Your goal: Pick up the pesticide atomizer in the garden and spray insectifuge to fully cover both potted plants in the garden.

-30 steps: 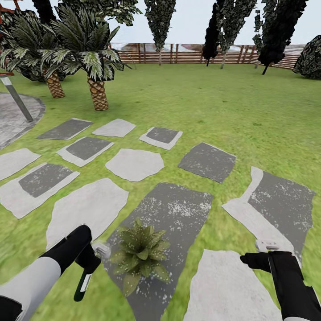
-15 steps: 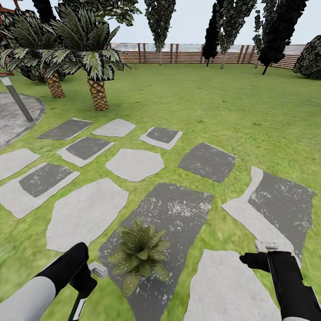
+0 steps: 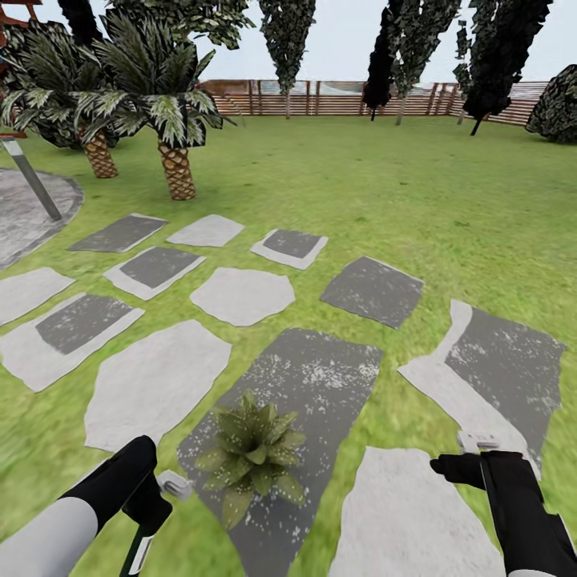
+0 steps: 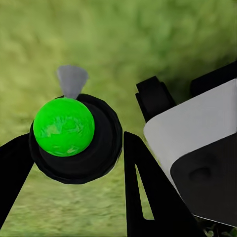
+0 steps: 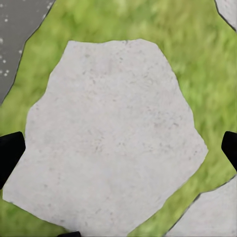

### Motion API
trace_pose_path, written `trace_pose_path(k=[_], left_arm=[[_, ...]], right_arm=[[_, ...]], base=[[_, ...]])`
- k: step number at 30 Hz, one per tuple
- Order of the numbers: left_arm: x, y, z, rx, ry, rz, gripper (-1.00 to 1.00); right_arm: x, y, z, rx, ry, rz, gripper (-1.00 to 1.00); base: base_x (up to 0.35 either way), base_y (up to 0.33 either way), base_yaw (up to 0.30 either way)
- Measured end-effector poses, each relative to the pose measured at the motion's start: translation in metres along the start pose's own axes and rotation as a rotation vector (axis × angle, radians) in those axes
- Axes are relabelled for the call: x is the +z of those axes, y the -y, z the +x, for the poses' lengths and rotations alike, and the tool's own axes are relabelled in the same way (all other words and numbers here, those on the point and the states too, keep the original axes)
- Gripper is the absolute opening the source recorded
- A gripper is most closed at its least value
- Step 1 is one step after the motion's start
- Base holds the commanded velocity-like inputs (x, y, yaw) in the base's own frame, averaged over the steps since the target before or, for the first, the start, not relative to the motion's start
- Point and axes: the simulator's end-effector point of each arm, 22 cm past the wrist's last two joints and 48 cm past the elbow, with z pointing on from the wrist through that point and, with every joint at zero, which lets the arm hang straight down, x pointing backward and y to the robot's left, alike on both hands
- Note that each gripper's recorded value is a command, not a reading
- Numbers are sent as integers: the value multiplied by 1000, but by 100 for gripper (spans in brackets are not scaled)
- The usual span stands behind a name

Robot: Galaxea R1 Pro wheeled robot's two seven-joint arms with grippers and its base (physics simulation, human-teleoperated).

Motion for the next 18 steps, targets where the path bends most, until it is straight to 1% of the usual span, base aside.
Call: trace_pose_path(k=[2, 3, 4, 5, 7, 8, 18], left_arm=[[-3, -1, -2, -17, 15, 9, -100], [-5, -1, -5, -36, 32, 21, -100], [-12, -3, -13, -55, 71, 35, -100], [-18, -5, -22, -56, 111, 41, -100], [-23, -8, -29, -52, 151, 43, -100], [-24, -9, -30, -50, 161, 43, -100], [-29, -12, -28, -53, 179, 38, -100]], right_arm=[[-1, -1, -1, -1, 3, -1, 100], [-1, -1, -2, -2, 4, -1, 100], [-2, -1, -2, -2, 6, -1, 100], [-3, -1, -3, -1, 7, -1, 100], [-4, -1, -4, -1, 10, -1, 100], [-4, -1, -4, -1, 12, -1, 100], [-11, 1, -11, 2, 31, -1, 100]], base=[[-327, 0, 0], [-340, 0, 0], [-342, 0, 0], [-341, 0, 0], [-339, 0, 0], [-330, 0, 0], [-294, 0, 0]])
